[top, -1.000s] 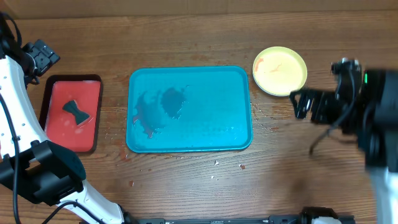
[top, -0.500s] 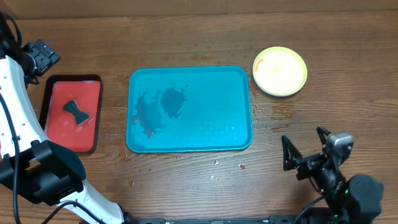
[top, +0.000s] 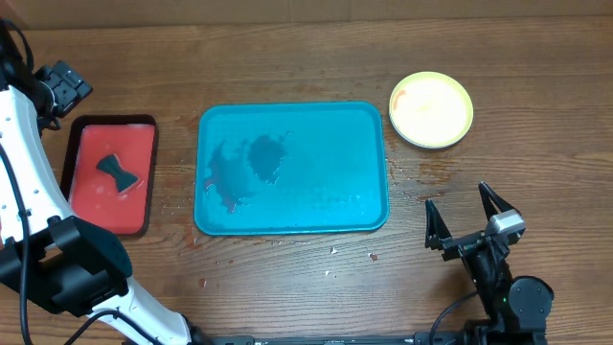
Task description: Clean dirty plates on tray and stack at the side
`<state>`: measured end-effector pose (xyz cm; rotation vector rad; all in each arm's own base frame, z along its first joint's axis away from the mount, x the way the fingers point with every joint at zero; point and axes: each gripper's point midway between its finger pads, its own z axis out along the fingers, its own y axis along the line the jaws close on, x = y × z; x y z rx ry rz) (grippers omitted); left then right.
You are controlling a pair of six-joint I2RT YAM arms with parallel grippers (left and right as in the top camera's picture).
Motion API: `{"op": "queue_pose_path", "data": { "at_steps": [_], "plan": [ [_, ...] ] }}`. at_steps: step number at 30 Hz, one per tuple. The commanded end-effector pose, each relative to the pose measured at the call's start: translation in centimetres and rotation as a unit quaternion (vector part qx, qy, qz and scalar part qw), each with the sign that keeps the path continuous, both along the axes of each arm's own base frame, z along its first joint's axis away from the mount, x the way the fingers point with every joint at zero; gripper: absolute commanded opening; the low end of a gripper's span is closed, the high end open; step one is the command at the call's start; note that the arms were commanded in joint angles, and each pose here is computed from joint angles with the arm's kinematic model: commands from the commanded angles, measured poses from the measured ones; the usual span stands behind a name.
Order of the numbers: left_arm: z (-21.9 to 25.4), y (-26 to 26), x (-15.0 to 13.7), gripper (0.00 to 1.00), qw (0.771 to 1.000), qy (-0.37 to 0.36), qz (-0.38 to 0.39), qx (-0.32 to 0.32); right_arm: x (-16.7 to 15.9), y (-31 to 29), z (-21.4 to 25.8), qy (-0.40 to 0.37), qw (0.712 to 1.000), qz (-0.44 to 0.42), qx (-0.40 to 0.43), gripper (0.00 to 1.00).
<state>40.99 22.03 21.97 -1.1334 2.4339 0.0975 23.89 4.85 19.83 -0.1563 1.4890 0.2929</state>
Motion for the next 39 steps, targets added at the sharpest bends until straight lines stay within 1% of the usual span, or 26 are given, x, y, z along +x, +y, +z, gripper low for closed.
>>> {"op": "queue_pose_path", "data": {
  "at_steps": [1, 3, 6, 9, 39],
  "plan": [
    [-0.2, 0.5, -0.1, 1.0, 1.0, 0.002, 0.003, 0.0, 0.3, -1.5, 0.0, -0.005, 0.999, -0.044, 0.008, 1.0],
    [-0.2, 0.5, -0.1, 1.0, 1.0, 0.002, 0.003, 0.0, 0.5, -2.2, -0.6, 0.009, 0.998, -0.065, 0.009, 1.0],
    [-0.2, 0.5, -0.1, 1.0, 1.0, 0.002, 0.003, 0.0, 0.7, -3.1, -2.7, 0.051, 0.995, -0.091, 0.007, 1.0],
    [-0.2, 0.5, -0.1, 1.0, 1.0, 0.002, 0.003, 0.0, 0.7, -3.9, -2.9, 0.054, 0.992, -0.115, 0.007, 1.0],
    [-0.2, 0.5, -0.1, 1.0, 1.0, 0.002, 0.003, 0.0, 0.7, -3.8, -2.8, 0.053, 0.992, -0.114, 0.007, 1.0]
  ]
}}
